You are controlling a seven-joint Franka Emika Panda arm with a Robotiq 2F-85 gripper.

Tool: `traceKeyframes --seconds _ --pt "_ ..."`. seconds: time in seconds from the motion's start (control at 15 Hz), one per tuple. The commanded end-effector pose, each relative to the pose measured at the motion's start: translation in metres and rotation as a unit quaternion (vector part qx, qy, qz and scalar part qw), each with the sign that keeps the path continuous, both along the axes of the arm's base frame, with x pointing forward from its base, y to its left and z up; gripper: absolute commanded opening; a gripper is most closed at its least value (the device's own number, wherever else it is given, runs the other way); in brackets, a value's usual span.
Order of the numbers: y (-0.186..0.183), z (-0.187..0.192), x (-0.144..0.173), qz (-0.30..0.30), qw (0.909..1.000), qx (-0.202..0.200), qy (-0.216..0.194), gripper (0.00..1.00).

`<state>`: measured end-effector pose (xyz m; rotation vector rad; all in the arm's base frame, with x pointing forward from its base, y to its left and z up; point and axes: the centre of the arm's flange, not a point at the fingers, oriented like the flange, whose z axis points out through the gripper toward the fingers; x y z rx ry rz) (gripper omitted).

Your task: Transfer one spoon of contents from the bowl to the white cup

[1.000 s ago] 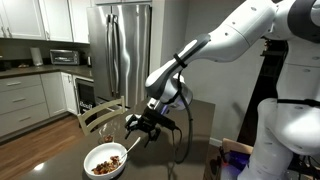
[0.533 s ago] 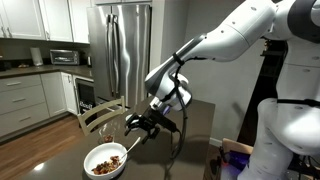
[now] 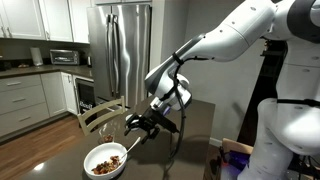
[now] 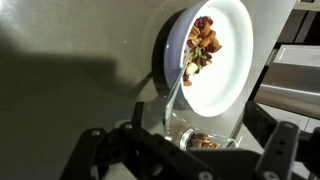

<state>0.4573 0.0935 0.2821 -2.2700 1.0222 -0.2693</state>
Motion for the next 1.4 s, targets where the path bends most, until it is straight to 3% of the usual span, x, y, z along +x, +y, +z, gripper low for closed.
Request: traceKeyframes --seconds 0.0,0.67,0.73,0.8,1.07,1.13,1.27,1.33 --pt "0.007 -0.008 0.007 0.021 0.9988 -0.009 -0.044 1.0" --pt "0.009 -0.016 0.017 0.049 0.9957 -0.011 -0.078 1.0" --pt "0.009 -0.017 0.017 0.05 0.9956 -0.011 -0.079 0.8" --pt "0.008 -0.019 0.017 0.05 0.9956 -0.01 -0.079 0.82" --pt "0.01 -0.024 0.013 0.05 0.9957 -0.001 -0.078 0.74" --pt "0.01 -0.025 0.012 0.05 0.9957 0.002 -0.078 0.51" --pt "0.011 -0.026 0.01 0.049 0.9958 0.006 -0.077 0.48" --pt "0.011 -0.026 0.009 0.048 0.9958 0.007 -0.078 0.41"
